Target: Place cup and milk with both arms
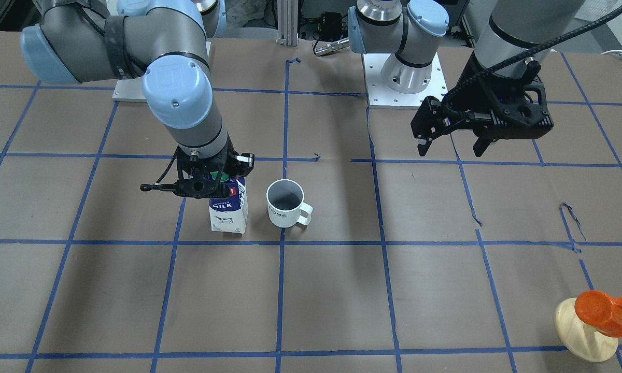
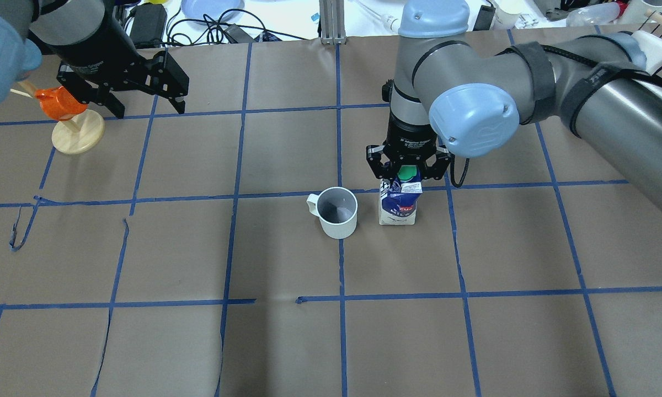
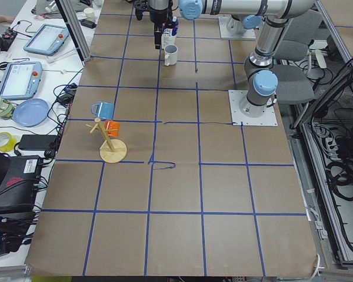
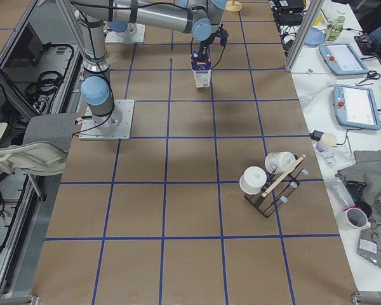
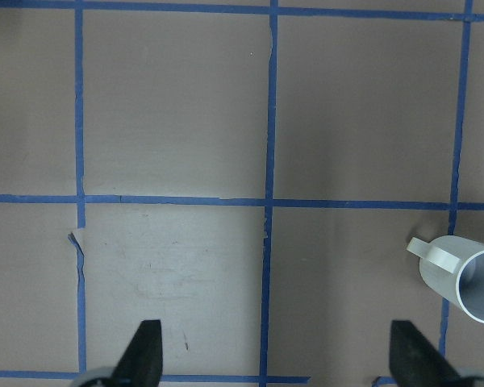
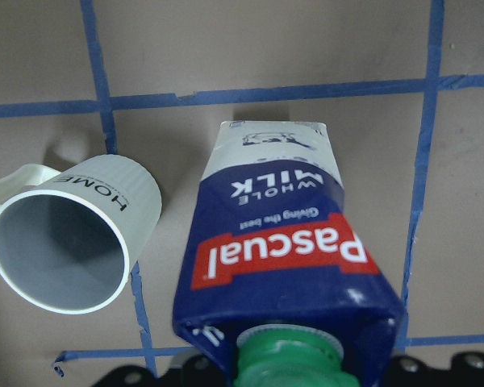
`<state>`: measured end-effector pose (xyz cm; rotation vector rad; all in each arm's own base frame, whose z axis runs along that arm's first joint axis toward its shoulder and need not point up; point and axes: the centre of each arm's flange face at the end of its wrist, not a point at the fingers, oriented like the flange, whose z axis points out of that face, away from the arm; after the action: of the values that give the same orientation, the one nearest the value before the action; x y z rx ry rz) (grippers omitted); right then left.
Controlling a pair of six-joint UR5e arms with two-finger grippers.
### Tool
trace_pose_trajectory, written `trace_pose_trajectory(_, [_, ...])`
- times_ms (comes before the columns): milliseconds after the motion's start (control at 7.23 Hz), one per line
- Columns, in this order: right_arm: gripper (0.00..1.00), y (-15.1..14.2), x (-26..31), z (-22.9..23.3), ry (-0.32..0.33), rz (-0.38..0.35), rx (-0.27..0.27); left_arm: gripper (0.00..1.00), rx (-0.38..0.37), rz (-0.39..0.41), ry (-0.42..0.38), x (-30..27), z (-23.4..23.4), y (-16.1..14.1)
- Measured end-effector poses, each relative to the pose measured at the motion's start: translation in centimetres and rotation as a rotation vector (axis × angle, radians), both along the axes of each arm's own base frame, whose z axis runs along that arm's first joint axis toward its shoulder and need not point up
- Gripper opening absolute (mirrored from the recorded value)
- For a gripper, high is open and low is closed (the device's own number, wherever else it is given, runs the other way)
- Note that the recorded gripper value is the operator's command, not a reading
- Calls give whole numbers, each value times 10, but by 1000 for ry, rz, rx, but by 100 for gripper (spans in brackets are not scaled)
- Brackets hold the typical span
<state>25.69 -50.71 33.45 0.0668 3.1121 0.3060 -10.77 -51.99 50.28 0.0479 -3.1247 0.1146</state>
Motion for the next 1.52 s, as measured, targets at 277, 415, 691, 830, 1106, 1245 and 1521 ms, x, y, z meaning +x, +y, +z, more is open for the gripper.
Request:
trace_pose_trajectory(277, [31, 7, 11, -4, -2, 7, 17, 98, 5, -1, -1, 0, -3, 1])
trace_pose_trajectory(415, [33, 10, 17, -6, -11, 13, 24, 98, 6, -1, -1, 0, -3, 1])
trace_pose_trajectory(691, [98, 13, 24, -8, -13, 26, 27, 99, 7, -2, 0, 0, -4, 1])
trace_pose_trajectory(830, [100, 13, 24, -8, -8, 31, 25, 100, 7, -3, 0, 0, -4, 1])
trace_pose_trajectory(1106, [100, 12, 23, -6, -2, 42, 14, 100, 7, -3, -5, 0, -3, 1])
trace_pose_trajectory(1245, [100, 11, 19, 2, 4, 43, 1, 100, 7, -2, -9, 1, -4, 1])
trace_pose_trajectory(1521, [100, 11, 9, 43, 34, 40, -45, 100, 7, -2, -12, 1, -4, 1])
